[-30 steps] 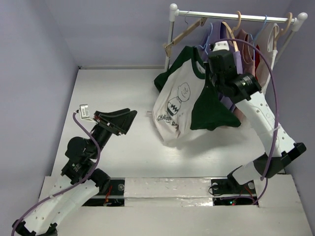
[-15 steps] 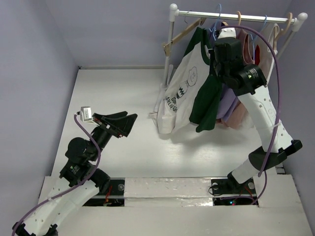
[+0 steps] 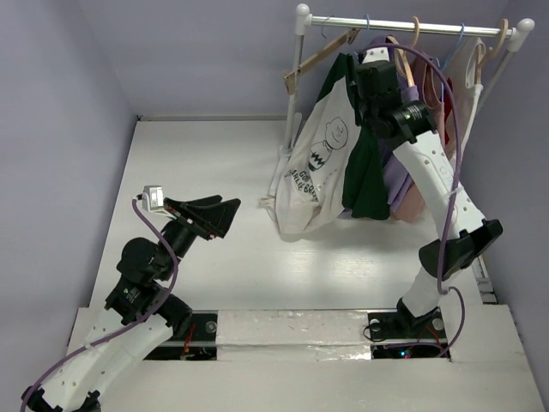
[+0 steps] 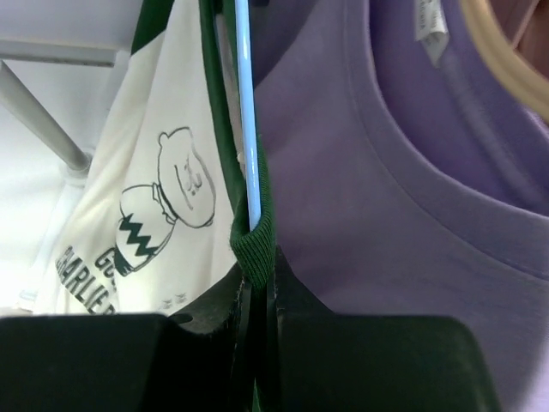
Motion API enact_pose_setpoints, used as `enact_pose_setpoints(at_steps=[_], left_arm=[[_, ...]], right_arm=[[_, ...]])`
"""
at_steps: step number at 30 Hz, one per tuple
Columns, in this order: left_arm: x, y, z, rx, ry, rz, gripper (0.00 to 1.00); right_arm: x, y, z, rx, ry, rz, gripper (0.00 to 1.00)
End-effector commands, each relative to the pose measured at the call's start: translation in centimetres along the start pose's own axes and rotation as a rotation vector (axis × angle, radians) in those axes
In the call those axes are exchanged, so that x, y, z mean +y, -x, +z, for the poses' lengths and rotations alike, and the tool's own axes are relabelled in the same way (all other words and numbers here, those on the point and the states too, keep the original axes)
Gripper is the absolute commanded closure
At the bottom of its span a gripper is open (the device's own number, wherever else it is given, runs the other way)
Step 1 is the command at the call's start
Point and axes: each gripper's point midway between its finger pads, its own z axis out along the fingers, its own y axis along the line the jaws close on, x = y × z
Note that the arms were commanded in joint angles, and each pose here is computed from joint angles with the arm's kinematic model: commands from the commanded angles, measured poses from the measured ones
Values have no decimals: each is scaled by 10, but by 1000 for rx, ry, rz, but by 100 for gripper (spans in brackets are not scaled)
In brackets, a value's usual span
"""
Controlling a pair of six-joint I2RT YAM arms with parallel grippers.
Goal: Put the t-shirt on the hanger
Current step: Place the hanger at the clothesline, then reset both arms
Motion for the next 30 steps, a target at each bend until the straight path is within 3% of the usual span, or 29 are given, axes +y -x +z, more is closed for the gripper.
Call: enact_pose_setpoints(at_steps=[1, 2, 4, 5, 7, 13, 14, 16, 17, 20, 21, 24, 25, 30], left_arm=[[-1, 6, 0, -19, -1, 23, 6], [0, 5, 0, -18, 2, 25, 3], [0, 6, 0, -12, 13, 33, 1], [2, 7, 0, -12, 25, 38, 1], [2, 13, 0, -20, 49, 47, 1], [2, 28, 1, -43, 95, 72, 1], [3, 31, 1, -52, 106, 75, 1], [0, 40, -1, -72, 115, 89, 1], [-2, 46, -2, -91, 121, 94, 1], [-12, 69, -6, -146, 122, 113, 1], [-16, 78, -11, -155, 134, 120, 1], [-16, 109, -27, -218, 215, 184, 1], [-14, 117, -33, -240, 244, 199, 1], [-12, 156, -75, -370, 320, 246, 1]], right_arm=[[-8, 27, -6, -127, -7, 87, 100], [-10, 26, -7, -135, -14, 96, 100], [-19, 31, -20, -186, -16, 136, 63], [-21, 33, -26, -204, -9, 151, 31], [-30, 45, -48, -260, 21, 208, 0], [-54, 61, -103, -404, 81, 335, 0], [-66, 64, -129, -458, 109, 366, 0], [-65, 50, -139, -468, 157, 398, 0], [-73, 57, -173, -553, 233, 439, 0], [-50, 45, -213, -639, 491, 480, 0], [-62, 43, -256, -738, 575, 514, 0], [-59, 20, -295, -844, 726, 513, 0], [-78, 13, -322, -913, 729, 537, 0], [-127, -22, -341, -973, 584, 642, 0]])
